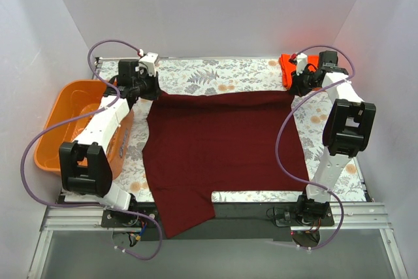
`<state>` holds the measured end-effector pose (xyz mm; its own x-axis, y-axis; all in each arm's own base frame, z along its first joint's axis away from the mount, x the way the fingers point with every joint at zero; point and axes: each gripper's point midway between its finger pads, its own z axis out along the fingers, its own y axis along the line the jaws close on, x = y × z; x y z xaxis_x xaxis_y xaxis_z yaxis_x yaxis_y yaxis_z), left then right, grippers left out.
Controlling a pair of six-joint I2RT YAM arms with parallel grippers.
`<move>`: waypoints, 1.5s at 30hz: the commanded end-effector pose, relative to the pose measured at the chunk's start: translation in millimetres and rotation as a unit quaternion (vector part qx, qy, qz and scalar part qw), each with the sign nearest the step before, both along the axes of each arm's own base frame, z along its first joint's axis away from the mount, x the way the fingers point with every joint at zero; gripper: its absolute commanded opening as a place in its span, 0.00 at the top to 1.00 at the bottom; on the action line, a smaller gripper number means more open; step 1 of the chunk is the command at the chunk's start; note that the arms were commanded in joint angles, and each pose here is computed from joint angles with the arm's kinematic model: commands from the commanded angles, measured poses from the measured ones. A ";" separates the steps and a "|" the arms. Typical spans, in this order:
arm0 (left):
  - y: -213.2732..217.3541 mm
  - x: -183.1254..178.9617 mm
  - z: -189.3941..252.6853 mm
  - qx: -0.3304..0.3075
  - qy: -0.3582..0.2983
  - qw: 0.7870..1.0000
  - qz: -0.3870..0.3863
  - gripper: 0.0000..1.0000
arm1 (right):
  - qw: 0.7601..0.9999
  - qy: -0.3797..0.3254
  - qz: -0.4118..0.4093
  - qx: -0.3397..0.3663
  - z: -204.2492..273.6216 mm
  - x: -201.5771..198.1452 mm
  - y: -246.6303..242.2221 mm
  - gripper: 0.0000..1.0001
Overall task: Fold and stack the t-shirts
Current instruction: Fold the tshirt
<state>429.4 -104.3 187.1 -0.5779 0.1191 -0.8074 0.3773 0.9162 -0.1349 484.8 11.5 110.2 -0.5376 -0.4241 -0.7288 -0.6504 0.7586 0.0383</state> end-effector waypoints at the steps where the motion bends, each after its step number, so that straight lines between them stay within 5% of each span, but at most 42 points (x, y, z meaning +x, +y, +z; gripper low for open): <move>1: 1.1 -25.9 11.2 0.007 -0.003 1.000 -0.012 1.00 | 0.999 -0.011 0.043 0.003 12.6 -20.3 4.2 0.99; 13: 2.5 -105.2 -55.3 0.021 0.079 0.996 -0.021 1.00 | 0.996 0.010 0.087 -0.033 -23.4 -63.9 -2.3 0.99; 23: 9.3 -127.3 -119.9 0.066 0.147 0.987 -0.015 1.00 | 0.990 0.061 0.108 -0.059 -67.7 -89.2 -9.5 0.99; 25: 7.2 -135.2 -121.7 0.071 0.168 0.982 -0.040 0.98 | 0.989 0.068 0.112 -0.070 -69.2 -95.0 -12.5 0.91; 29: -2.8 -136.0 -99.3 0.068 0.158 0.980 -0.097 0.77 | 0.987 0.059 0.123 -0.081 -55.4 -102.6 -13.1 0.65; 32: -8.3 -126.5 -75.6 0.064 0.137 0.982 -0.117 0.66 | 0.988 0.044 0.123 -0.086 -39.6 -100.0 -13.0 0.56; 37: -12.0 -96.7 -63.7 0.070 0.135 0.982 -0.115 0.61 | 0.991 0.037 0.108 -0.073 -19.6 -89.1 -10.5 0.51; 45: -16.6 -55.0 -92.6 0.084 0.162 0.976 -0.117 0.57 | 0.992 0.073 0.089 -0.057 -30.7 -78.5 -1.6 0.56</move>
